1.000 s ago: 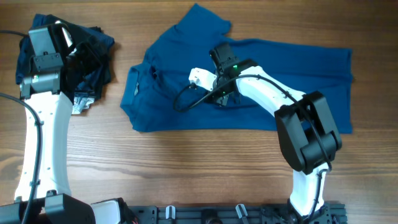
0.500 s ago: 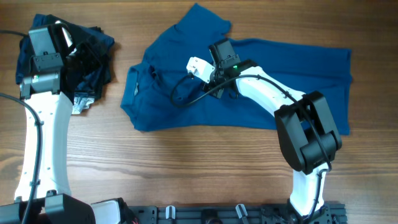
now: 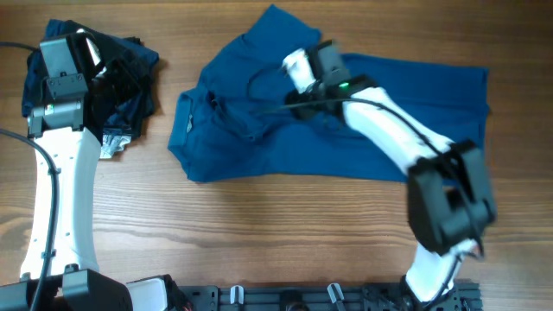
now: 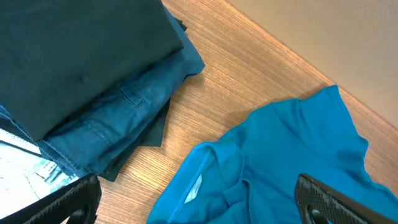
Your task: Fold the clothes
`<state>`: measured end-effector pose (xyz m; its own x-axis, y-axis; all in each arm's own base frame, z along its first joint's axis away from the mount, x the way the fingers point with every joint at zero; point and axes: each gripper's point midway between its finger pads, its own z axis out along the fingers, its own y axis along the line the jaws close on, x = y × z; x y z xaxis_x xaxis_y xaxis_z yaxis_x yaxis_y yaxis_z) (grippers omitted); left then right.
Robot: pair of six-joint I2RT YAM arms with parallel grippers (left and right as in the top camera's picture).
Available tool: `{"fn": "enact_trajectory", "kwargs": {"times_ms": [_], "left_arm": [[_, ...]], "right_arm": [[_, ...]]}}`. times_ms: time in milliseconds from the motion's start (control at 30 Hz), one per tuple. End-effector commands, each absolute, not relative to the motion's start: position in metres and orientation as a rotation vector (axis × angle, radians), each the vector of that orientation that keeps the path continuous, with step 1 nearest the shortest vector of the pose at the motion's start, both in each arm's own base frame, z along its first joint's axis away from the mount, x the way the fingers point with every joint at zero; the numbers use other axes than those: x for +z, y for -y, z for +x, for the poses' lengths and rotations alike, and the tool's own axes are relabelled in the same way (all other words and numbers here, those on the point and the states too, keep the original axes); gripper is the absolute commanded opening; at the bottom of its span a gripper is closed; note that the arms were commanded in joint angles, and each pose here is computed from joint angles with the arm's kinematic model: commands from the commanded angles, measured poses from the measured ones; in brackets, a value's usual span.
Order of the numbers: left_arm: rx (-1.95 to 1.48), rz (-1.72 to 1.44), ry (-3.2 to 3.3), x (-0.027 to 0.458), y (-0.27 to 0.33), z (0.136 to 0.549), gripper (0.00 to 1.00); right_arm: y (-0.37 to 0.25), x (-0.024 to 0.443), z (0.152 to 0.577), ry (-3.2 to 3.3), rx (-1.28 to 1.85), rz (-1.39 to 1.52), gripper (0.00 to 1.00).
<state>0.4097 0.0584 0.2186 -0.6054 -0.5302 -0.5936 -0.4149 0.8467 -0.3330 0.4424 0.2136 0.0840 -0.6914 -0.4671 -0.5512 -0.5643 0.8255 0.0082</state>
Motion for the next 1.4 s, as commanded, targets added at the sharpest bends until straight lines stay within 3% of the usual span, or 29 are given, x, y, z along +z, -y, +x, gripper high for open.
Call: {"fn": "enact_trajectory", "kwargs": {"times_ms": [0, 33, 67, 100, 167, 400, 533, 567, 633, 667, 933, 1267, 1300, 1333, 1367], "left_arm": [[-0.205, -0.707, -2.301, 0.217, -0.061, 0.41, 1.0], [-0.205, -0.707, -2.301, 0.217, -0.061, 0.41, 1.0], [-0.205, -0.707, -2.301, 0.217, -0.061, 0.41, 1.0], [-0.205, -0.707, -2.301, 0.217, -0.061, 0.41, 1.0], [-0.205, -0.707, -2.301, 0.217, -0.061, 0.41, 1.0], [-0.205, -0.706, -2.301, 0.217, -0.061, 0.41, 1.0], [-0.205, -0.707, -2.301, 0.217, -0.061, 0.41, 1.0], [-0.205, -0.707, -2.301, 0.217, -0.061, 0.41, 1.0], [-0.205, -0.707, -2.301, 0.217, -0.061, 0.41, 1.0], [-0.205, -0.707, -2.301, 0.217, -0.061, 0.41, 1.0], [-0.205, -0.707, -2.301, 0.217, -0.061, 0.41, 1.0], [-0.205, -0.707, -2.301, 0.217, -0.061, 0.41, 1.0], [-0.205, -0.707, -2.301, 0.217, -0.061, 0.41, 1.0], [-0.205, -0.706, -2.301, 0.217, -0.061, 0.41, 1.0], [-0.205, -0.707, -2.301, 0.217, -0.061, 0.41, 1.0]], "right_arm": [[-0.164, 0.127, 0.44, -2.475, 0.135, -0.703, 0.65], [-0.144, 0.105, 0.419, -2.488, 0.065, -1.059, 0.68], [-0.131, 0.091, 0.408, -2.493, 0.035, -1.237, 0.69], [-0.116, 0.073, 0.403, -2.502, 0.036, -1.366, 0.56], [-0.11, 0.056, 0.403, -2.504, 0.1, -1.418, 0.48], [-0.118, 0.002, 0.394, -2.553, 0.307, -1.465, 0.44], [-0.117, -0.009, 0.387, -2.592, 0.333, -1.476, 0.32], [-0.117, -0.009, 0.387, -2.593, 0.333, -1.476, 0.26], [-0.117, -0.008, 0.387, -2.597, 0.334, -1.47, 0.05], [-0.117, -0.008, 0.386, -2.6, 0.335, -1.47, 0.04], [-0.118, 0.037, 0.399, -2.504, 0.259, -1.438, 0.04], [-0.117, 0.034, 0.423, -2.416, 0.16, -1.404, 0.1], [-0.117, 0.031, 0.423, -2.411, 0.157, -1.402, 0.13], [-0.117, 0.028, 0.421, -2.414, 0.158, -1.402, 0.31], [-0.117, 0.027, 0.42, -2.419, 0.162, -1.403, 0.4]]}}
